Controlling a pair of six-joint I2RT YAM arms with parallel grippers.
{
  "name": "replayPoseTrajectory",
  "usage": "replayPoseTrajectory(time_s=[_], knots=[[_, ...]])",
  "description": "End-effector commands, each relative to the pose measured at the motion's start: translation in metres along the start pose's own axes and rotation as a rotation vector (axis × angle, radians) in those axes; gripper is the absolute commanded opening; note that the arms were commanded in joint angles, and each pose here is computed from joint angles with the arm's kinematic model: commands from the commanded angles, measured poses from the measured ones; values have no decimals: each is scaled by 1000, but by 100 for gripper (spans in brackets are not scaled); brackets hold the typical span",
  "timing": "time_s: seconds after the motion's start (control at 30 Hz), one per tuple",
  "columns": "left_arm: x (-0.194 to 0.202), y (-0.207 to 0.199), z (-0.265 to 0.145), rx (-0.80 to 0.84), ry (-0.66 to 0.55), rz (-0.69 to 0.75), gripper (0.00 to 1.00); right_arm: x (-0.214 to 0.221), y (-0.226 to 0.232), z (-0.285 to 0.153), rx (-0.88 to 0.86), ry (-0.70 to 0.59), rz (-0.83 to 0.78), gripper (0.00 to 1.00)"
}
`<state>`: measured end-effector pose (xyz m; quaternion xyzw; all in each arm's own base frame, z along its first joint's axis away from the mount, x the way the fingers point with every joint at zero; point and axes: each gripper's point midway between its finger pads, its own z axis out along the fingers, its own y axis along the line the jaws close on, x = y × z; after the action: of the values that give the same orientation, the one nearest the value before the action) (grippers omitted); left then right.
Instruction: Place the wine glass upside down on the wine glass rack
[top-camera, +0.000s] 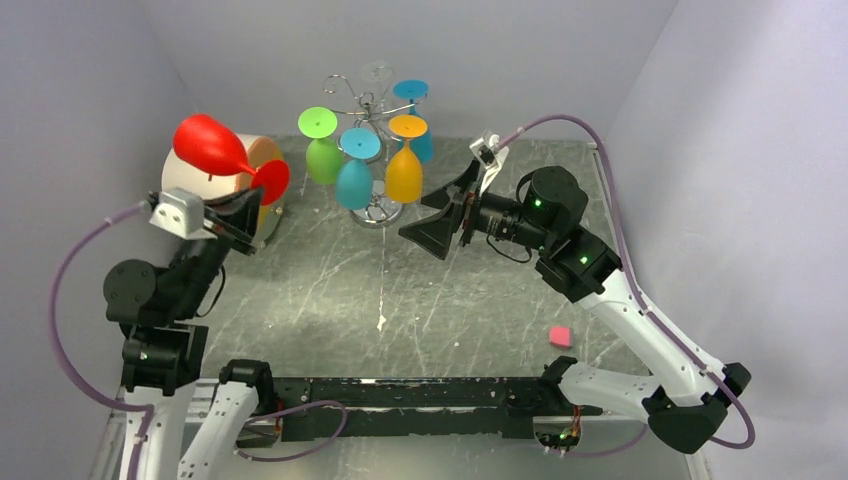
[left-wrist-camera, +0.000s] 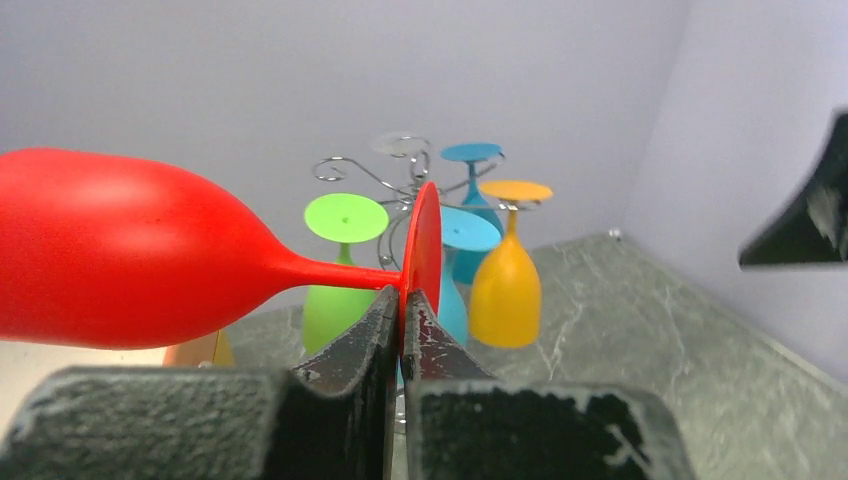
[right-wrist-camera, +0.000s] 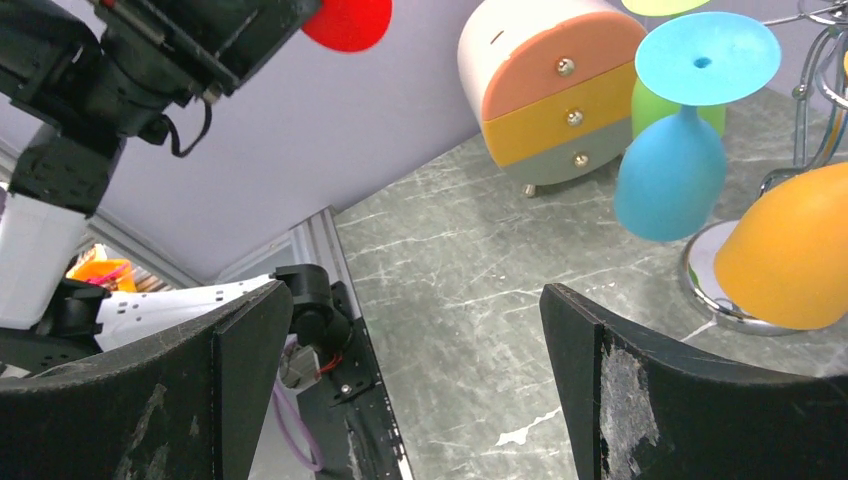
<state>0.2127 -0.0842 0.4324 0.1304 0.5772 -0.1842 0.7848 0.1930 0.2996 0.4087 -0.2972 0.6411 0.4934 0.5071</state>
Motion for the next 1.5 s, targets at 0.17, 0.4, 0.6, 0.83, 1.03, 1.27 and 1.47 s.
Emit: replayPoseTrajectory(time_s=[0.17, 0.4, 0.6, 0.83, 1.03, 1.27, 1.47], knots=[[-18, 42, 24, -276, 4, -300, 7, -7, 4, -10, 8, -35, -42, 100], [-21, 55, 55, -308, 58, -329, 7, -12, 4, -19, 33, -54, -74, 100], [-30, 45, 88, -210, 53, -406, 7, -10, 6, -23, 29, -70, -75, 100], [-32, 58, 119, -227, 38, -456, 7, -7, -6, -31, 107, -66, -93, 100], [-22, 83, 148, -225, 70, -495, 7, -9, -4, -37, 108, -83, -111, 100], [-9, 91, 175, -104, 95, -589, 7, -10, -6, -40, 127, -81, -125, 100], [14, 91, 188, -60, 140, -654, 7, -8, -10, -42, 144, -83, -137, 100]])
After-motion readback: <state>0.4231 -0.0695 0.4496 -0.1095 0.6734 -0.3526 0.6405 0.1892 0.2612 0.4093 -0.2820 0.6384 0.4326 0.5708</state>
